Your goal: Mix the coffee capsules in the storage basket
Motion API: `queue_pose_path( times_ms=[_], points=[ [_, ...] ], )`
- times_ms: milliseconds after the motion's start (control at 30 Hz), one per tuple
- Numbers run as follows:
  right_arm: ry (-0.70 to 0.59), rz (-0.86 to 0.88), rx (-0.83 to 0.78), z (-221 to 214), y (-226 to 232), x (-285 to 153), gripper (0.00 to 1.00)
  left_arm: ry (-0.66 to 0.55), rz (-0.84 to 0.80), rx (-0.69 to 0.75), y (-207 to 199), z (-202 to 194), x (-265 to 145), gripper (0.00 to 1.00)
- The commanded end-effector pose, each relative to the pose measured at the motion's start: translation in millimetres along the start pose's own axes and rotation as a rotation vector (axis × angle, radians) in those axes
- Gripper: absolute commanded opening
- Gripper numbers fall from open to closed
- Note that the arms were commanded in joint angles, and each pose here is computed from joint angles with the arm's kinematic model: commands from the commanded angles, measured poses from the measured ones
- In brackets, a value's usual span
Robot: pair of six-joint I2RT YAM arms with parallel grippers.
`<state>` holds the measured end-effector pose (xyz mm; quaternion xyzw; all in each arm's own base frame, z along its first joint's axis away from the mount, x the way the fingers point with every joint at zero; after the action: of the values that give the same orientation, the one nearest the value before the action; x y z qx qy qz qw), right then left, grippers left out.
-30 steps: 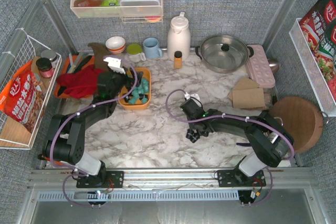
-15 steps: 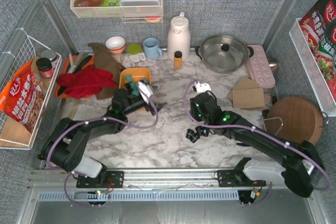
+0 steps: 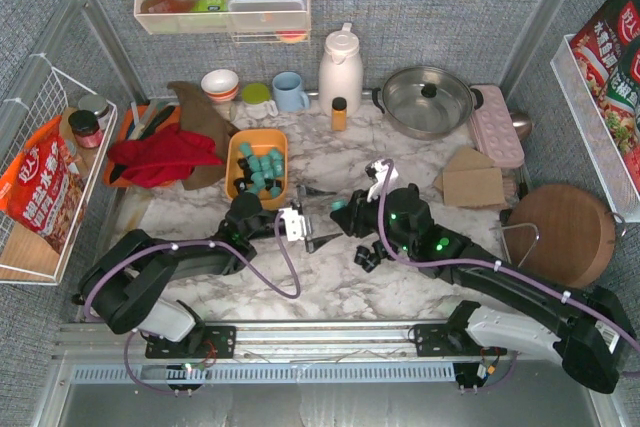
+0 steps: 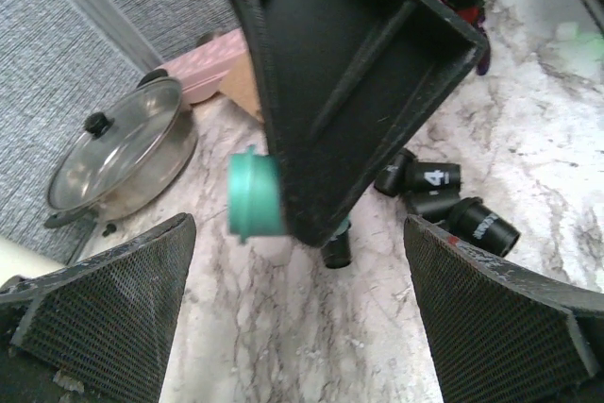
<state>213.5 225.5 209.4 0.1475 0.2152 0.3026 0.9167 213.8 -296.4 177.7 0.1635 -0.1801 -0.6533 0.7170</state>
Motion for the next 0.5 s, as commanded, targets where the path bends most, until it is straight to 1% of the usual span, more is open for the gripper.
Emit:
queue_pose_path(
  times_ms=[0,200,233,300,400,467],
  points=[
    [-0.084,0.117,0.029,17,24,2,0.15,-0.047,-0.019,0.035,-4,9,6,0.99],
    [-0.058,0.136,0.023,11,31,5,0.15,-0.053,0.023,0.044,2,15,5,0.99],
    [-0.056,0.136,0.021,10,31,6,0.15,-0.057,0.02,0.047,2,17,5,0.97],
    [-0.05,0.132,0.02,9,31,7,0.16,-0.064,0.018,0.053,2,19,4,0.89],
    [-0.046,0.12,0.021,9,30,8,0.21,-0.073,0.009,0.064,1,21,4,0.7],
    [-0.047,0.115,0.026,9,29,8,0.25,-0.075,0.006,0.067,1,22,4,0.6]
  ],
)
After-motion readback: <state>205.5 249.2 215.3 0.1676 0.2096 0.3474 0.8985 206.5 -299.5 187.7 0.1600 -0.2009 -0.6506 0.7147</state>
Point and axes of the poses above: each gripper's point midway between its finger pads, its own x axis out along the fingers, its own y axis along the line the jaws close on, z = x × y, the point moved 5 cm from there along -x, back along the fingers
